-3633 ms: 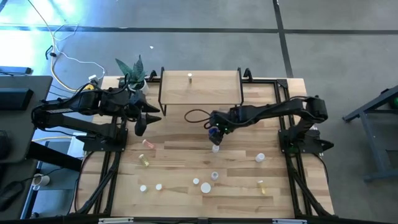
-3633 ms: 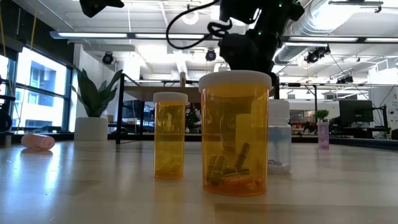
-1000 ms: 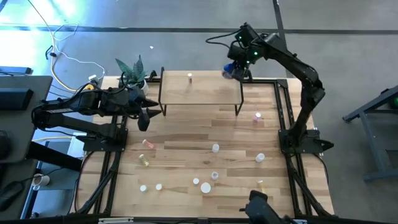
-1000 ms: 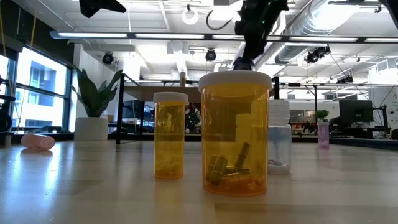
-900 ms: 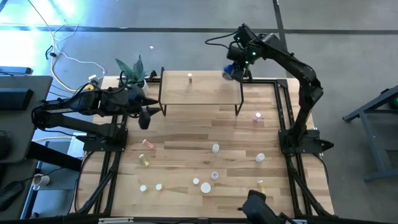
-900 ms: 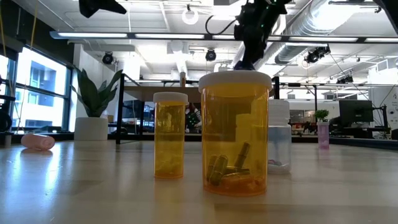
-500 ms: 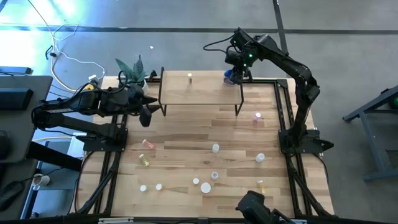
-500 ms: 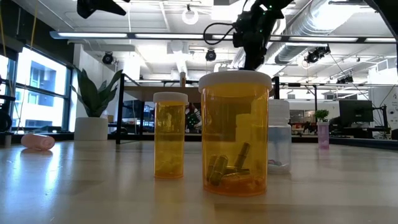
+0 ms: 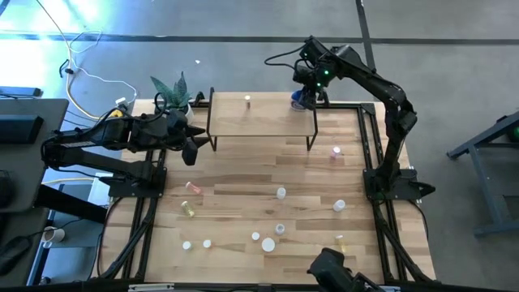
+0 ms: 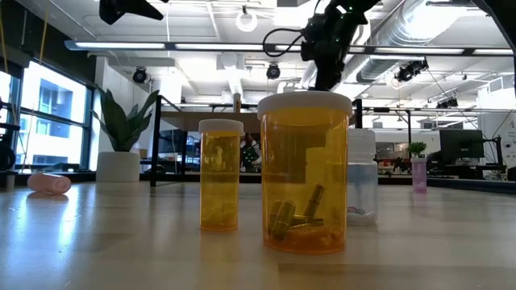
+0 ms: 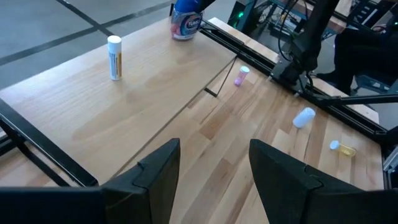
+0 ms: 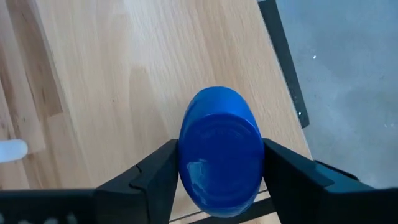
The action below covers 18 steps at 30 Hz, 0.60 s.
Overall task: Pick and place medicine bottles onto shelf by color
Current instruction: Put the blue pill bottle on the shelf
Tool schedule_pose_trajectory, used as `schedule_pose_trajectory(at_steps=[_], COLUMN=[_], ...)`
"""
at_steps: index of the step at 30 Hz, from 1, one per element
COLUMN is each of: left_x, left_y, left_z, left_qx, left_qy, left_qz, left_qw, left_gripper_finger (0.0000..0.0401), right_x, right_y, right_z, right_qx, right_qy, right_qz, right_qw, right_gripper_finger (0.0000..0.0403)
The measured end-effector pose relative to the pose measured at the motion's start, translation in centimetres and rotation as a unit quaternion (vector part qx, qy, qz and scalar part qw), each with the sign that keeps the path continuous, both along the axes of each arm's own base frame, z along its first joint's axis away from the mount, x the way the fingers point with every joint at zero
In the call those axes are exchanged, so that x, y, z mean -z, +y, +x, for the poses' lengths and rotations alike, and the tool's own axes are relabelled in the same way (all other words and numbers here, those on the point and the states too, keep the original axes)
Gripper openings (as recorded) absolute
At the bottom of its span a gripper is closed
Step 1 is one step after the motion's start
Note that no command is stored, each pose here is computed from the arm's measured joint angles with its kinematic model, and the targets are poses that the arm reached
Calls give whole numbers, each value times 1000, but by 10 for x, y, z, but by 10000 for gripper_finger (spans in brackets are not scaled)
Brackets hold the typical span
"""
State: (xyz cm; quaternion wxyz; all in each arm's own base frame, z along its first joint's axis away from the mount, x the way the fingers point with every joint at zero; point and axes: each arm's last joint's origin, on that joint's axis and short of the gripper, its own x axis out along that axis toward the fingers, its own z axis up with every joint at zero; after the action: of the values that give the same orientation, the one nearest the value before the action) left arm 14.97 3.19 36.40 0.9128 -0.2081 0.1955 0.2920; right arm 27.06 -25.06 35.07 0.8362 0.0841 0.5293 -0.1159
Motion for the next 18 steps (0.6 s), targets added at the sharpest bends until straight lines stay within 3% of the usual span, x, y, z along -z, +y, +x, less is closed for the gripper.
schedule_pose_trajectory(at_steps=[8,18], left_x=[0,0], left_y=[0,0], left_z=[0,0], left_qx=[0,-9], left_qy=[0,-15], left_qz=[-1,-31], left_qw=[1000,999], left_gripper_finger=[188,230], right_x=[0,-1], right_y=[-1,-1], right_z=[1,1], right_qx=[1,2], right_qy=[-5,-6], right_qz=[-4,-5], right_qw=[1000,1000], right_gripper_finger=[226,227])
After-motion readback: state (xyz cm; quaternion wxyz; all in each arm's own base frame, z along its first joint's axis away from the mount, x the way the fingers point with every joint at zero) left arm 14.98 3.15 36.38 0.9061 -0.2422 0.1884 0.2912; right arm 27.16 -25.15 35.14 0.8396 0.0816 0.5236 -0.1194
